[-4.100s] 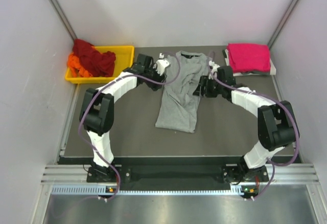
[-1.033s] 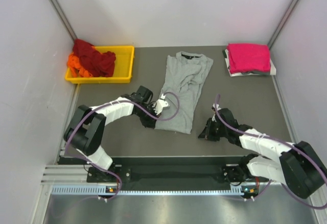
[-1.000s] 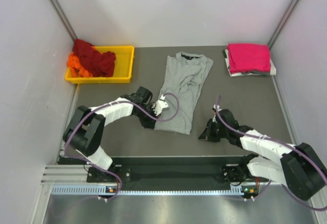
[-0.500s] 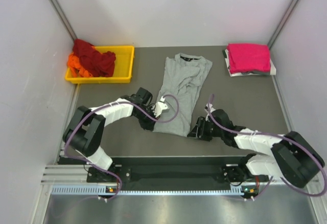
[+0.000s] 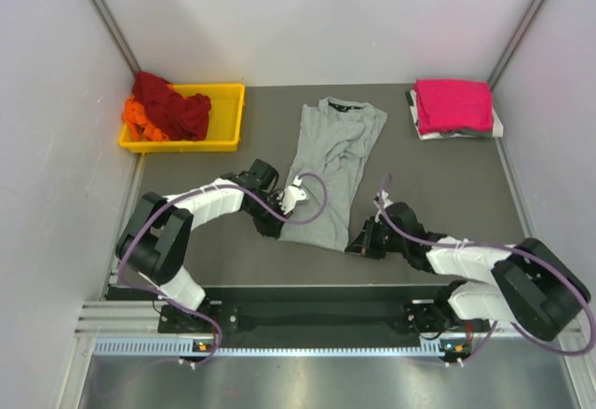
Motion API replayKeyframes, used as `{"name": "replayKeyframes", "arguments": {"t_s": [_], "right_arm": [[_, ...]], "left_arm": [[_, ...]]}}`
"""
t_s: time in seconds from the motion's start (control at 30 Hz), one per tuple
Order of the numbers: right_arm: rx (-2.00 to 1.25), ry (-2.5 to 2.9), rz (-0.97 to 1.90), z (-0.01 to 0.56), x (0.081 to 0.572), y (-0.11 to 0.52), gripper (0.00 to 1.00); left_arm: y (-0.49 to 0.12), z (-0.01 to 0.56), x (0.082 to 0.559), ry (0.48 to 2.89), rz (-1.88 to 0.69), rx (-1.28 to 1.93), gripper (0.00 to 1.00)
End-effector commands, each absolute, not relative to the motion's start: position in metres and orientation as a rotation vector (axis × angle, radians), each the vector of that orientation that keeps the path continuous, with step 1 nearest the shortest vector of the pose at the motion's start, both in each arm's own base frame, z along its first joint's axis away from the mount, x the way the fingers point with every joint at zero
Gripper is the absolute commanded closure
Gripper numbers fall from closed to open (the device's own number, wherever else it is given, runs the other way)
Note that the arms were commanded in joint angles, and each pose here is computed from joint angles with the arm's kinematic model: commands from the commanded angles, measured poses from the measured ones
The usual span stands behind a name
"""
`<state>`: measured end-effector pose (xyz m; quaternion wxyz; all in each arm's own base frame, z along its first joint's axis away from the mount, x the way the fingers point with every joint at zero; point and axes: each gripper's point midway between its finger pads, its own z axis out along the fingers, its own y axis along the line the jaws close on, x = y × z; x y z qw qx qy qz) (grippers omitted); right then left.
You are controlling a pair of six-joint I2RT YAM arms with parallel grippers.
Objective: Fold and stack the t-shirts
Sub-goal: Fold the tshirt
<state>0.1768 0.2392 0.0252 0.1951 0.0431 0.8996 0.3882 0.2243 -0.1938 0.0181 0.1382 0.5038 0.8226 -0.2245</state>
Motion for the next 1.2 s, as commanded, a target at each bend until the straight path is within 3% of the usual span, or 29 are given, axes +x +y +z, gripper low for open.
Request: {"name": "replayKeyframes", "arguments": {"t_s": [0.0, 0.4, 0.43, 0.53, 0.57, 0.6, 0.67, 0.8, 0.97, 1.17], "right_arm": [[0.168, 2.575, 1.036, 0.014, 0.158, 0.22, 1.0], [0.106, 2.521, 1.025, 0.037, 0.151, 0.211, 1.0], [0.104, 2.534, 1.02, 0.034, 0.15, 0.21, 1.0], [0.071, 2.538, 1.022, 0.035, 0.152, 0.213, 0.98], [0.047, 2.538, 1.017, 0.035, 0.152, 0.213, 0.88], [0.04, 2.542, 1.002, 0.038, 0.154, 0.213, 0.83], [0.014, 2.534, 0.96, 0.046, 0.158, 0.21, 0.7], [0.044, 2.503, 0.946, 0.062, 0.163, 0.209, 0.54], [0.16, 2.452, 1.065, 0.065, 0.167, 0.223, 0.52], [0.102, 2.418, 1.085, 0.075, 0.173, 0.234, 0.5]], "left_arm": [[-0.179, 0.014, 0.215, 2.389, -0.593, 1.555, 1.0], [-0.17, 0.017, 0.2, 2.393, -0.627, 1.678, 1.0], [-0.172, 0.02, 0.199, 2.384, -0.634, 1.675, 0.98], [-0.175, 0.026, 0.205, 2.364, -0.62, 1.643, 0.69], [-0.175, 0.029, 0.207, 2.355, -0.61, 1.638, 0.61], [-0.177, 0.034, 0.212, 2.341, -0.598, 1.632, 0.46], [-0.173, 0.045, 0.218, 2.321, -0.536, 1.63, 0.44], [-0.163, 0.071, 0.234, 2.204, -0.368, 1.652, 0.43], [-0.19, 0.103, 0.237, 1.831, -0.228, 1.731, 0.39], [-0.218, 0.078, 0.209, 1.5, -0.078, 1.933, 0.3]]}}
